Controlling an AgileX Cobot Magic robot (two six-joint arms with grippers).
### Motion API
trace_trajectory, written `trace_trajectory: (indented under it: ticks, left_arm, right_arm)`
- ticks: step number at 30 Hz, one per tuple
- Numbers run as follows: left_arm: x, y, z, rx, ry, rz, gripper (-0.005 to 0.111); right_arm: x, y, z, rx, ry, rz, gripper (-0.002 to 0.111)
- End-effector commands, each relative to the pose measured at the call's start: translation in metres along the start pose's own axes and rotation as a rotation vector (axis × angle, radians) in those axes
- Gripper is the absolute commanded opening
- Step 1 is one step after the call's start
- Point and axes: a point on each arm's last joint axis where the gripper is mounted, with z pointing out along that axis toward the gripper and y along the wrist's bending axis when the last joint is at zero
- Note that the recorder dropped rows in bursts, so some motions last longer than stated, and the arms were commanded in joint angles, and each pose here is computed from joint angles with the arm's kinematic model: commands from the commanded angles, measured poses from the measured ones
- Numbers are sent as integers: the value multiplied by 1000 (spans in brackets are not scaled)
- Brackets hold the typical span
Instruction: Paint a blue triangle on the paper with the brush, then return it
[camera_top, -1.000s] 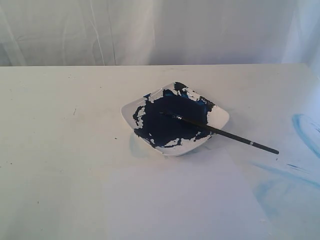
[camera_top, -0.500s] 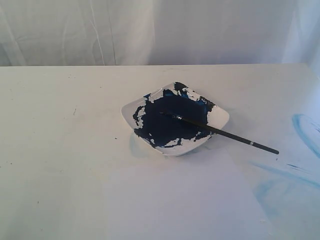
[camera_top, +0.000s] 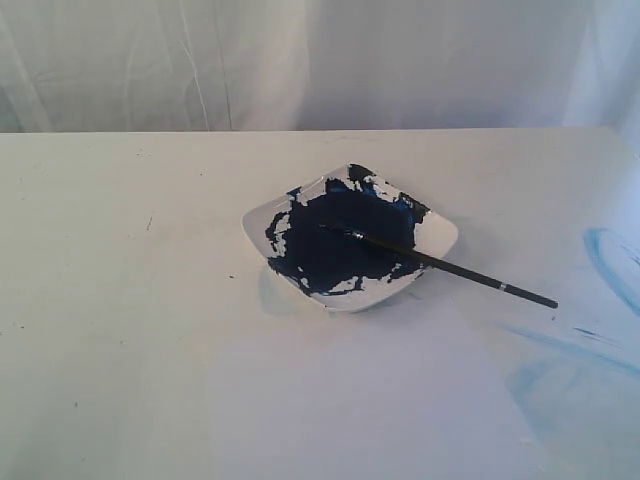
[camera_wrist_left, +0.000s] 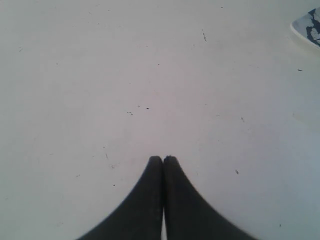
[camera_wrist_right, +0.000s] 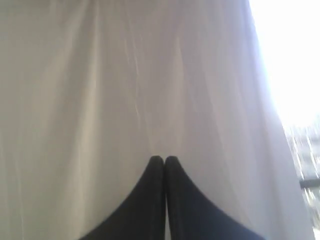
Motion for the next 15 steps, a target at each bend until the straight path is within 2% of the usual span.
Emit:
trace_trajectory:
  ticks: [1,3,6,8,9,10,12,13,15]
  left_arm:
    - [0,0,0,5,1,-3,0]
    - [0,0,0,5,-5,-3,0]
    - [0,-2,0,29,-4,6,0]
    - [0,-3,0,52,-3,16,0]
    - [0,-3,0,58,-3,18,0]
    - [0,-4,0,60,-3,19,0]
    - [0,-4,0,60,-3,19,0]
    - [0,-4,0,60,-3,19,0]
    - [0,-4,0,60,-3,19,0]
  right_arm:
    - [-34,7,-7,-91,-384,66,0]
    - [-45,9,-13,-150,-515,170,0]
    - [-57,11,-21,-198,-665,184,0]
    - [-59,14,-24,-273,-683,282,0]
    - [-45,13,-13,-252,-475,407,0]
    - [-29,10,2,-141,-168,482,0]
    - [-20,1,17,109,241,455,0]
    - [-18,-3,25,186,344,465,0]
    - [-25,-3,48,192,418,417,0]
